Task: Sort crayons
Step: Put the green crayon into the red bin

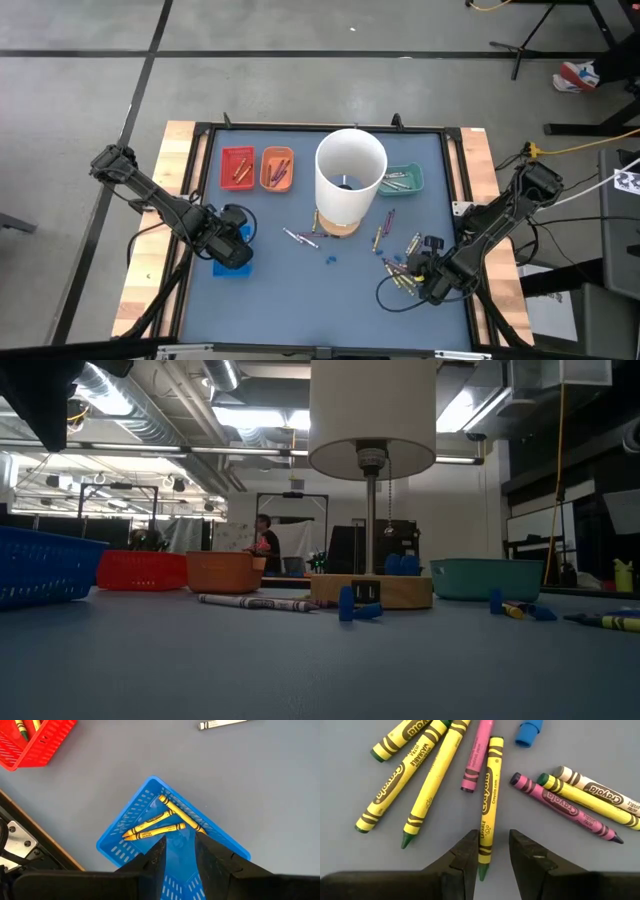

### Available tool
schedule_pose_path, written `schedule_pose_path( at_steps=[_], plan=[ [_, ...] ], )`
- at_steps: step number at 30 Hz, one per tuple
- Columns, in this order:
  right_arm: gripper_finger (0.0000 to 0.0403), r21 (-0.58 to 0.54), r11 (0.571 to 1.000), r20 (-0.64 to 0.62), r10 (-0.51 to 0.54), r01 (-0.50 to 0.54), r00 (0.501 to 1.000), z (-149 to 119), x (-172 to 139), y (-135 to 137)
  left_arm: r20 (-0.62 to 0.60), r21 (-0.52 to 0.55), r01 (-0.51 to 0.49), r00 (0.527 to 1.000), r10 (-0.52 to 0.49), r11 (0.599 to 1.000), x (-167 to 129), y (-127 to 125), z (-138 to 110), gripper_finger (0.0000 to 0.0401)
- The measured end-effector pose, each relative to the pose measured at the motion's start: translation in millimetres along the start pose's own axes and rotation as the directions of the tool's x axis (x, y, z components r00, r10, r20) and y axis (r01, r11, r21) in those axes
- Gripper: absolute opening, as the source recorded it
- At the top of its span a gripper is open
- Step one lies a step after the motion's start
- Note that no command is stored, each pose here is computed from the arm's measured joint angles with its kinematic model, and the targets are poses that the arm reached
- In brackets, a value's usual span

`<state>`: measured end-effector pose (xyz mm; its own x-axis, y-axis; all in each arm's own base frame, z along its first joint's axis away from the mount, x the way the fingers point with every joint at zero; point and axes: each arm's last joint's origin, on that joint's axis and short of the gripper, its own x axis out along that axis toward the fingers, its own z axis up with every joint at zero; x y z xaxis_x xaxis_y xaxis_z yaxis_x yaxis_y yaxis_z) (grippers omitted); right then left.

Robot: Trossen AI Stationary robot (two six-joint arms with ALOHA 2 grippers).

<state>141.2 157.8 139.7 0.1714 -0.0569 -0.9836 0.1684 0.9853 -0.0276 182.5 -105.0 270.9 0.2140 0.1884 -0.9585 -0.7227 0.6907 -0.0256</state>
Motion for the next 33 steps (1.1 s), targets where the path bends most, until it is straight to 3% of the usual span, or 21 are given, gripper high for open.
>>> schedule_pose_path(
  at_steps=[5, 12, 19, 29, 33],
  plan=[
    [0.0110, 0.000, 1.000, 0.000, 0.003, -0.003, 1.000, 0.0, 0.1, 0.2, 0.024, -0.004, 0.011, 1.000, -0.011, 1.000, 0.0, -1.4, 0.9, 0.0086],
    [0.0110, 0.001, 1.000, 0.002, 0.008, -0.008, 1.000, 0.2, 0.3, 0.5, 0.149, -0.023, 0.073, 0.986, -0.069, 0.997, -0.8, -9.0, 5.9, 0.0086],
    [0.0109, 0.001, 1.000, 0.002, 0.010, -0.010, 1.000, 0.3, 0.3, 0.7, 0.237, 0.051, 0.120, 0.963, -0.129, 0.991, -2.4, -16.7, 10.0, 0.0086],
    [0.0018, 0.002, 1.000, 0.005, 0.018, -0.018, 1.000, 0.8, 0.1, 1.5, 0.345, 0.104, 0.151, 0.921, -0.178, 0.983, -5.2, -24.4, 14.9, 0.0086],
    [0.0008, 0.002, 1.000, 0.006, 0.015, -0.015, 1.000, 0.7, 0.0, 1.4, 0.391, 0.126, 0.149, 0.901, -0.187, 0.981, -6.4, -26.7, 16.9, 0.0086]
  ],
)
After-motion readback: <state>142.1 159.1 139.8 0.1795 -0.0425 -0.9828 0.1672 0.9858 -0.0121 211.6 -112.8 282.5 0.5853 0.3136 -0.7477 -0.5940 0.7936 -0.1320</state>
